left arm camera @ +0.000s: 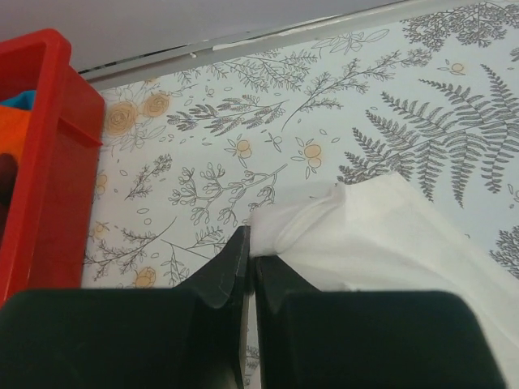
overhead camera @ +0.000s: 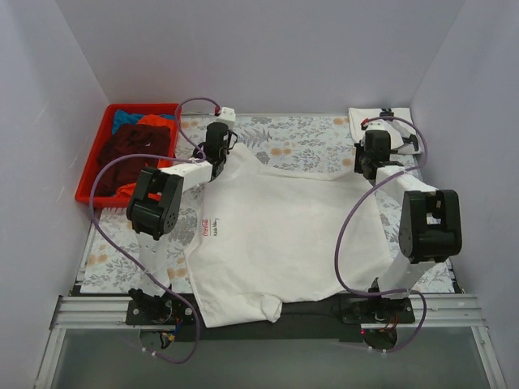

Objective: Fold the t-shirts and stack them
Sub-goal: Flatten the tshirt out

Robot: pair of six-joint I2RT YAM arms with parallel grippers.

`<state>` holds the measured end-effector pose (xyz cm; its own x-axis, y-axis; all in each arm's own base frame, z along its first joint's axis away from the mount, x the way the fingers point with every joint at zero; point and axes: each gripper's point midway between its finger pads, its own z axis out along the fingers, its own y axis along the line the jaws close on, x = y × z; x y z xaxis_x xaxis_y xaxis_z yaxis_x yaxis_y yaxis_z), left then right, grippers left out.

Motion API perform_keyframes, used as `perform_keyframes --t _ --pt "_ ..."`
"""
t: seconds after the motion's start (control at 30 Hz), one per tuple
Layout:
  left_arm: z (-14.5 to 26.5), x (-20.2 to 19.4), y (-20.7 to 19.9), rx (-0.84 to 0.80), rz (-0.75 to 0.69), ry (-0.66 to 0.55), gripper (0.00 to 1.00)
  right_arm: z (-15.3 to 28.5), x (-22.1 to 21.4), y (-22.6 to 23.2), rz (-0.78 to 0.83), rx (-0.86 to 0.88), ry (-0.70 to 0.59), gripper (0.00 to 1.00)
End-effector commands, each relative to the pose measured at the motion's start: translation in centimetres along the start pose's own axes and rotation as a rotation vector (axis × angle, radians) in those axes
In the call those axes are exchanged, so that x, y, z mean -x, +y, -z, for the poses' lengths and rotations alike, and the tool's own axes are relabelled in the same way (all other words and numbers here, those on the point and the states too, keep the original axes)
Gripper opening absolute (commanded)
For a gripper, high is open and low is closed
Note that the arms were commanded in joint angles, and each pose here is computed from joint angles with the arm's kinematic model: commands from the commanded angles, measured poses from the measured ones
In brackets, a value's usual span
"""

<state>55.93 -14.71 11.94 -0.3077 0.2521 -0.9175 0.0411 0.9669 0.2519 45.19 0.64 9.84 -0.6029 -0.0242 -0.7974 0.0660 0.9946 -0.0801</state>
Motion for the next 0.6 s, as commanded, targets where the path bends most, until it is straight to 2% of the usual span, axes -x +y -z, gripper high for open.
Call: perform_keyframes --t 0.0,0.3,0.57 --pt "-0.5 6.7 1.1 0.007 0.099 -0.169 0.0 -1.6 5.7 0.7 -0.008 0.04 -0.149 0.01" --pt "-2.7 4.7 1.4 -0.006 0.159 -0.103 0.0 -4.8 4.1 1.9 0.0 0.103 -0.075 0.01" --pt "-3.5 6.0 2.6 -0.001 0.206 -0.099 0.0 -5.5 4.7 0.9 -0.048 0.081 -0.08 0.01"
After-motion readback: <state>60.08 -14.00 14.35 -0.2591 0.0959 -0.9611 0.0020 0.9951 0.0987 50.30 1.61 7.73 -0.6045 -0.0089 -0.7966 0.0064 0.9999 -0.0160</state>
